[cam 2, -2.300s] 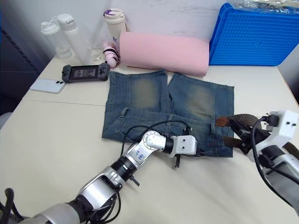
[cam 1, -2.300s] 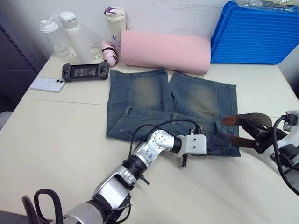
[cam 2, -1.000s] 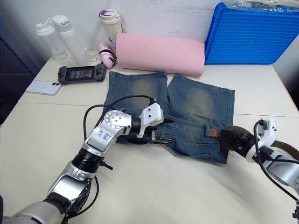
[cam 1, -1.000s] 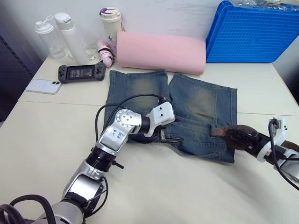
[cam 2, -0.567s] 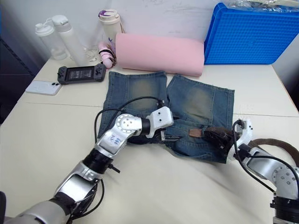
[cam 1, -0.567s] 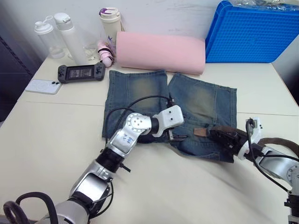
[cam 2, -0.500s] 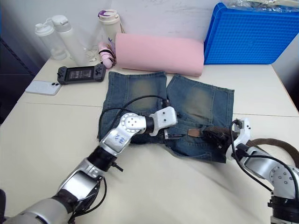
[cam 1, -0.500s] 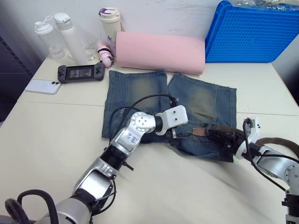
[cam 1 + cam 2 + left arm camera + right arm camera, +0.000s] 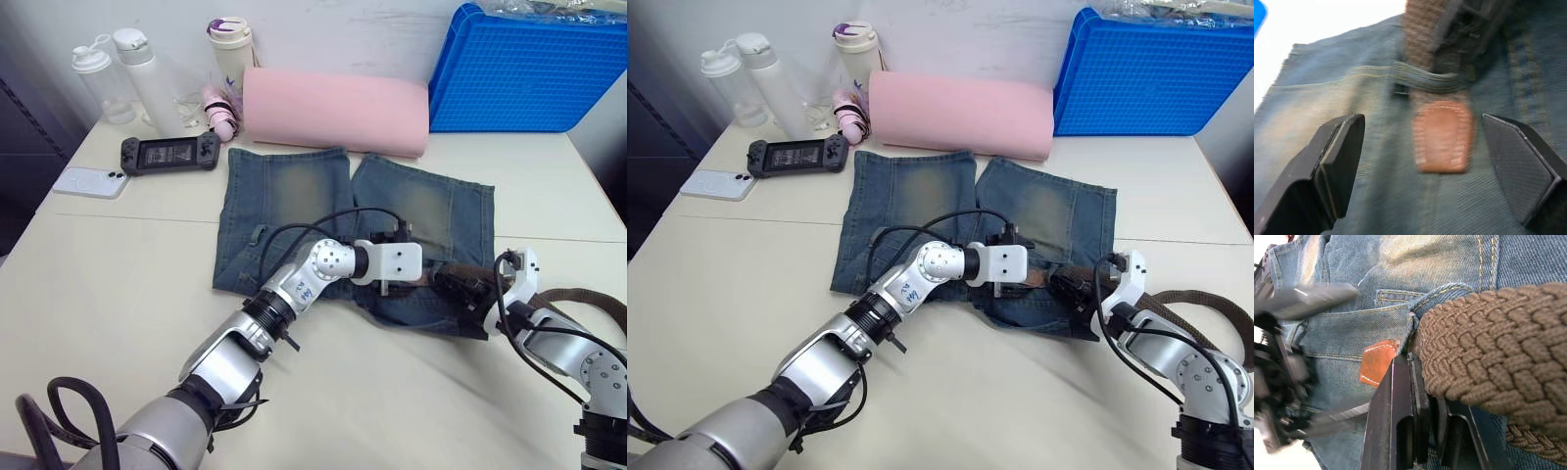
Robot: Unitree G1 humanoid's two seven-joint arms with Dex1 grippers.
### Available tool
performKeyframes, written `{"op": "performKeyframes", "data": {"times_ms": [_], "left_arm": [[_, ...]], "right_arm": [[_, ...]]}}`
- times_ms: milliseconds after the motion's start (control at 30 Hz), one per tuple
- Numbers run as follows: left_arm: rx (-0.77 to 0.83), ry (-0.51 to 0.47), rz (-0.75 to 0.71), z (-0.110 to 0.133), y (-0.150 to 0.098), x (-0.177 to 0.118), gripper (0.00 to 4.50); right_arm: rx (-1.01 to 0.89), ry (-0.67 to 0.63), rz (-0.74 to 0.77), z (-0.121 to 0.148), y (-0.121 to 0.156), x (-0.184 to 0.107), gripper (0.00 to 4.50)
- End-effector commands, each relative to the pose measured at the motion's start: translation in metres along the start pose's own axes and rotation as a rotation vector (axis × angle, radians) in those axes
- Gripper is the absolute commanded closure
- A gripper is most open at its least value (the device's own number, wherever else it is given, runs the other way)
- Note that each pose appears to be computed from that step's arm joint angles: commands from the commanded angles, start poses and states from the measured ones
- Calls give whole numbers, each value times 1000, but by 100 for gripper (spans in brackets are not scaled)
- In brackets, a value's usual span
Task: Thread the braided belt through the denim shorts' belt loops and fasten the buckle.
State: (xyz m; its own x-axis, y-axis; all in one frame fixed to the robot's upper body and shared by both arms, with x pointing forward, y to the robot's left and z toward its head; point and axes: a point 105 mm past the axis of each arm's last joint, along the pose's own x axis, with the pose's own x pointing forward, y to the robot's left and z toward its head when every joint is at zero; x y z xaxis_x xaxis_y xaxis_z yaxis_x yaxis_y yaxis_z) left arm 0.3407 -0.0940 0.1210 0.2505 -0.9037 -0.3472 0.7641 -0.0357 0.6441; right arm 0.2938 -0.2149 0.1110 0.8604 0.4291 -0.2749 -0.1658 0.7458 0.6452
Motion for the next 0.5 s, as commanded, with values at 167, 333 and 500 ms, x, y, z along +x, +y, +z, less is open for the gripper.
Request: {"op": "performKeyframes", "data": {"times_ms": [167,333,500], "left_arm": [[98,32,23,0,7,1,33],[153,77,127,-6,26,-4,33],[179,44,177,-1,41,-15,33]], "right_arm": [[3,5,-36,-6,-6,0,450],[4,6,-29,-7,-5,2,450],[-2,4,-32,-7,-6,2,450]]}}
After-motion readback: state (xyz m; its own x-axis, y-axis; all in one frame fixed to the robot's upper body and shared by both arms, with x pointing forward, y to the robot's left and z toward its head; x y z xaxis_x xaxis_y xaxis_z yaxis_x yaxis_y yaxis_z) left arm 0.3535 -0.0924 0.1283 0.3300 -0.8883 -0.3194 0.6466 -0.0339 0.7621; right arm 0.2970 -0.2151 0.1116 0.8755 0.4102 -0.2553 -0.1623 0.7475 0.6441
